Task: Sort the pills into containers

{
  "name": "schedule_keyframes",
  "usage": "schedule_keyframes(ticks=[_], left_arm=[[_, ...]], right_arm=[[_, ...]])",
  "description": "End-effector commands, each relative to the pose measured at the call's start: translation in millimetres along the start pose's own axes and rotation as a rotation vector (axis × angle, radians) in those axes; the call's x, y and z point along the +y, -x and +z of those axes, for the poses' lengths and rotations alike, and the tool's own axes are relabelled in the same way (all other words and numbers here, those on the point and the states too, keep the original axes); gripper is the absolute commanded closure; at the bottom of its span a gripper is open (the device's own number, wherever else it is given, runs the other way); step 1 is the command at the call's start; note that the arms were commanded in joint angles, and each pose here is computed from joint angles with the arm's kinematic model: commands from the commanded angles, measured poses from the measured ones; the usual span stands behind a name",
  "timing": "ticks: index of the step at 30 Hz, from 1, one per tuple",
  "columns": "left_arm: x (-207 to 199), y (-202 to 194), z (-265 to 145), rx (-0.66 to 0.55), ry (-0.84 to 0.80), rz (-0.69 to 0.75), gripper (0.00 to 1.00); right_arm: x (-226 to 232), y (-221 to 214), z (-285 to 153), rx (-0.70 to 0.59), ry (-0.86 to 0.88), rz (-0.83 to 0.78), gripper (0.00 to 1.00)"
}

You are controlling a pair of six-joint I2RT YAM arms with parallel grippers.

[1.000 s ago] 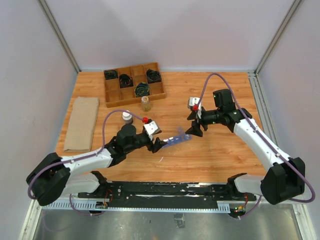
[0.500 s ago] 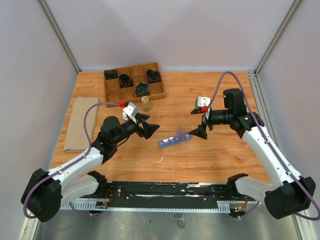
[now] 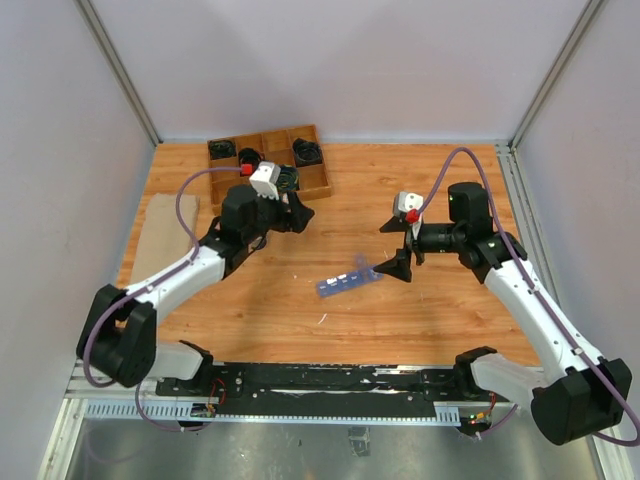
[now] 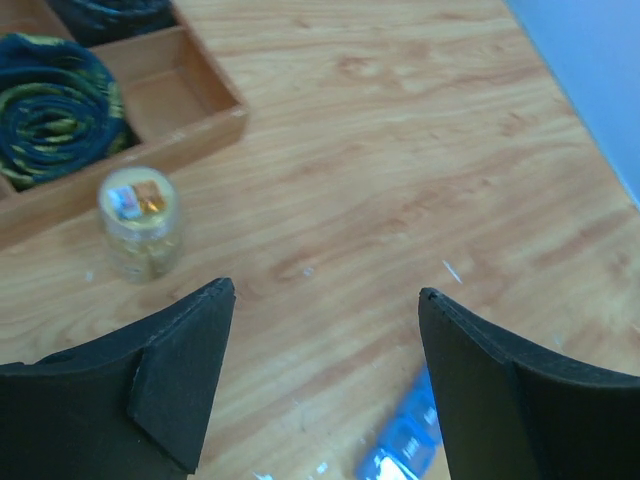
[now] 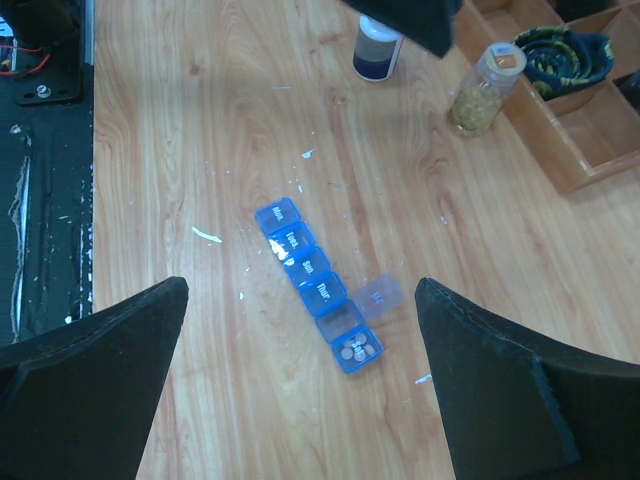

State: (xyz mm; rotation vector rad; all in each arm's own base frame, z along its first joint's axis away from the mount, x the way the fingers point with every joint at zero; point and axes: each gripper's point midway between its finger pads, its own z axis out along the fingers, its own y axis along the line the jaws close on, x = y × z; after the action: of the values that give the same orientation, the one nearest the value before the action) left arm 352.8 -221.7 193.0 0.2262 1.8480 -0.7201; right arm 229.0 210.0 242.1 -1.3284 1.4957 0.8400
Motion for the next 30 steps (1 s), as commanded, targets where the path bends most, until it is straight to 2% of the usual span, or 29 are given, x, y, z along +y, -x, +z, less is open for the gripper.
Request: schedule_keyframes(ticks=[1, 8, 18, 23, 30], left_arm=[[42, 8, 22, 0.055, 0.240, -0.011, 0.22], [85, 6, 55, 0.146, 0.437, 0.056, 0.24], [109, -2, 79, 0.213, 0.528, 0.097, 0.27], [117, -9, 85, 0.227, 0.555, 0.099, 0.34], [121, -14, 90, 0.252, 0.565, 0.094, 0.38]], right_arm=[[-5, 3, 1, -0.027, -0.017, 0.029, 0.01], [-10, -1, 0, -0.008, -0.047, 0.035, 0.01], [-9, -3, 0, -0.006, -0.048, 0.033, 0.01], [-9, -4, 1, -0.005, -0.041, 0.039, 0.01], [-9, -7, 3, -0.002, -0.036, 0.046, 0.01]])
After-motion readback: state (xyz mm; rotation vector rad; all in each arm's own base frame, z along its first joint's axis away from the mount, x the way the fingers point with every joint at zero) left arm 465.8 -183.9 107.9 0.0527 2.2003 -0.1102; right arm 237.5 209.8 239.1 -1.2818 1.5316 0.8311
